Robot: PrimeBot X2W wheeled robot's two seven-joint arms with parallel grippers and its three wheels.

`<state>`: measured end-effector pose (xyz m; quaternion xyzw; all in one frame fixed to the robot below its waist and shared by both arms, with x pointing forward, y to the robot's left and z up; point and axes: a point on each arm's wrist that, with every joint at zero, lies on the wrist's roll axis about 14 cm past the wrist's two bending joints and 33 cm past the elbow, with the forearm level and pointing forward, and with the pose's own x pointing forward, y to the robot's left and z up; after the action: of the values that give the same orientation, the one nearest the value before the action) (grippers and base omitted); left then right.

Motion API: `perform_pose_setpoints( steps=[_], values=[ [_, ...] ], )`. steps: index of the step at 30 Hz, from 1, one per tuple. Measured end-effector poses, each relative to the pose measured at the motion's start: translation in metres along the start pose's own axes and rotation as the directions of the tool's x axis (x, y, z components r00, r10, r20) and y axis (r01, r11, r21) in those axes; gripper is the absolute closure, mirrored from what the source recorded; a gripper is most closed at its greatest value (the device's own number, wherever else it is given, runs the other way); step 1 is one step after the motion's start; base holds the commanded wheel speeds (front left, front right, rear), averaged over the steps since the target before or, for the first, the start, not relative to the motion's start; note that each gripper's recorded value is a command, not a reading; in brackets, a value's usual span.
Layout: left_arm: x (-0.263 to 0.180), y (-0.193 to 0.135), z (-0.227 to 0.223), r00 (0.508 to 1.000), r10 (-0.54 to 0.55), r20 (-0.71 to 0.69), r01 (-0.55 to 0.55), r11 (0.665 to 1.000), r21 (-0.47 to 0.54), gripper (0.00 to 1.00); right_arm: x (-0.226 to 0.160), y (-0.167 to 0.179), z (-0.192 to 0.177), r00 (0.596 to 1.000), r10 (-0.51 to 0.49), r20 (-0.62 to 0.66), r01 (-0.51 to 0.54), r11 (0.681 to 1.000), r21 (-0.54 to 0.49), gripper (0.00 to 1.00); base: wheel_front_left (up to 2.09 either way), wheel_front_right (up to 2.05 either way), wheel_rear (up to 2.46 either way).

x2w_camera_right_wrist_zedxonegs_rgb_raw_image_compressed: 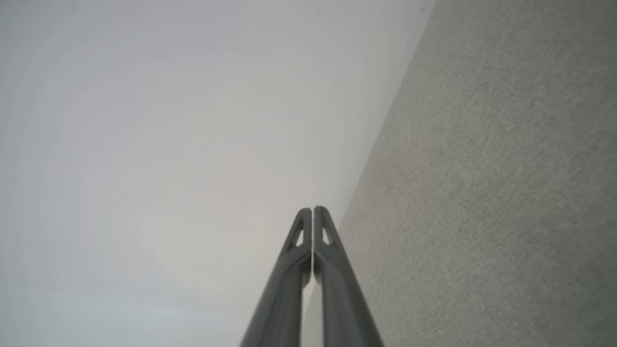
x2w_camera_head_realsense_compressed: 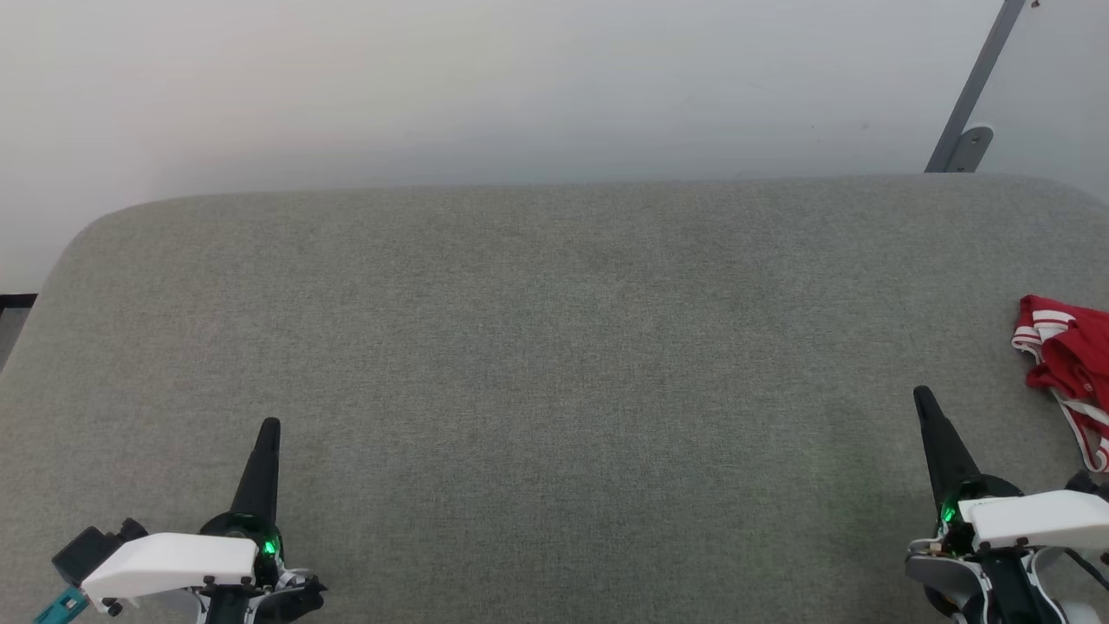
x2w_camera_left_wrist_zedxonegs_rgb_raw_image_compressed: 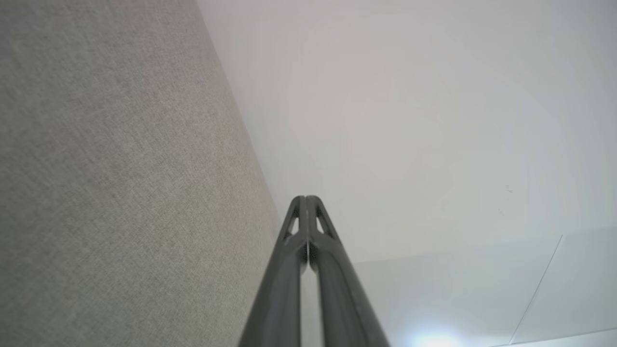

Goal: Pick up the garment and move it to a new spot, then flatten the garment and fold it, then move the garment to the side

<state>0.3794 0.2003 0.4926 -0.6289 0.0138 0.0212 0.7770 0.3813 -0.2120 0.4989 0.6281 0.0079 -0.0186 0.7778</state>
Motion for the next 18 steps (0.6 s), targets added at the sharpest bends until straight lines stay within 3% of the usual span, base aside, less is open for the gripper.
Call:
perform_pose_setpoints(
  steps=[18],
  values=[
    [0.0039,-0.0055,0.0008,1.0,-0.019,-0.006,0.018,0.992,-0.125,1.0,0.0035,0.0052,-0.0068,1.0,0.018,-0.01,-0.017,0.992,0.126,1.0,0.0,0.0,0.0]
  ],
)
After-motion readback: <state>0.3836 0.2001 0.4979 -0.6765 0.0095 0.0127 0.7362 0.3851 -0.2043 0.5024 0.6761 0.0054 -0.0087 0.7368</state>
